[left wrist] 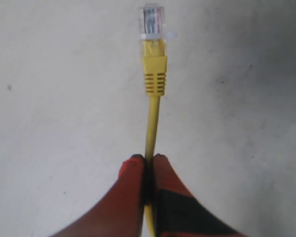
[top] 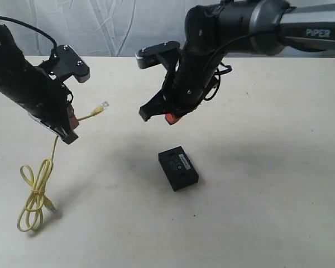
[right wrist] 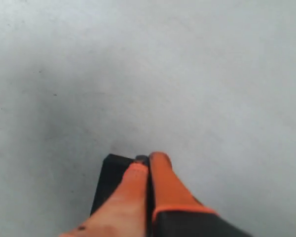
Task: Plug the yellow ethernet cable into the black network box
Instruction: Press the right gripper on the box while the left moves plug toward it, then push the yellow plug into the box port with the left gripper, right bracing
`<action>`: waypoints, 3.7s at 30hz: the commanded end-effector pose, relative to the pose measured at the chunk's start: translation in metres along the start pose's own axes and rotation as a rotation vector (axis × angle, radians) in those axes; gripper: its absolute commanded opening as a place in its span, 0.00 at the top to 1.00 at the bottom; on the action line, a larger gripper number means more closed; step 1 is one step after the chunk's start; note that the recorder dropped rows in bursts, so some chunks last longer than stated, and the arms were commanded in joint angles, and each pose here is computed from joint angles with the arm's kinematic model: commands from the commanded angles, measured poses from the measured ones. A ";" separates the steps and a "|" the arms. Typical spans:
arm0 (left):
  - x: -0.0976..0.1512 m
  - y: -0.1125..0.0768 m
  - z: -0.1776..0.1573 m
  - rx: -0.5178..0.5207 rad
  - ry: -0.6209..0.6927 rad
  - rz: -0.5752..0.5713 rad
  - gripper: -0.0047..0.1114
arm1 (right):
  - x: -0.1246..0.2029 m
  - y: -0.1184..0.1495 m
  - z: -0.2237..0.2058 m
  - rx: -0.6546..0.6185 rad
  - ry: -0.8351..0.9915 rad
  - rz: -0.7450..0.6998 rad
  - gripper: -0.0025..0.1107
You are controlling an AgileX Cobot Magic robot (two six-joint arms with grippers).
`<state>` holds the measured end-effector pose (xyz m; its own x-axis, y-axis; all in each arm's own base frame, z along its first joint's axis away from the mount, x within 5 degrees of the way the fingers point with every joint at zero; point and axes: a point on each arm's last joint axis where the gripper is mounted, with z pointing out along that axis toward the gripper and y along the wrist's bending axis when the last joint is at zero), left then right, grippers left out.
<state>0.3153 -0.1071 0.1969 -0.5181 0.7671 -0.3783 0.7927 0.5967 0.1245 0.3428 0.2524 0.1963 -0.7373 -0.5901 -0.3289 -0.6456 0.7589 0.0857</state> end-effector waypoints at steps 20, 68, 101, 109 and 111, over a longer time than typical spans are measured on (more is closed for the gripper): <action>-0.024 -0.094 0.044 0.266 0.163 0.236 0.96 | 0.075 -0.039 0.013 0.009 0.022 0.214 0.98; -0.036 -0.097 0.070 0.294 0.167 0.240 0.96 | 0.079 -0.034 0.047 -0.080 0.052 0.345 0.98; -0.038 -0.097 0.071 0.289 0.142 0.248 0.96 | 0.078 -0.031 0.047 -0.117 0.040 0.338 0.98; -0.038 -0.097 0.071 0.289 0.142 0.248 0.96 | 0.075 -0.027 0.046 -0.172 0.011 0.322 0.98; -0.038 -0.097 0.071 0.289 0.142 0.248 0.96 | 0.075 -0.027 0.046 -0.165 0.014 0.310 0.98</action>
<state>0.2819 -0.2085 0.1328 -0.3226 0.9189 -0.2271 0.9465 0.3145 -0.0718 0.3140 0.2010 0.1251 -0.9112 -0.3343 -0.2409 -0.4013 0.8526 0.3347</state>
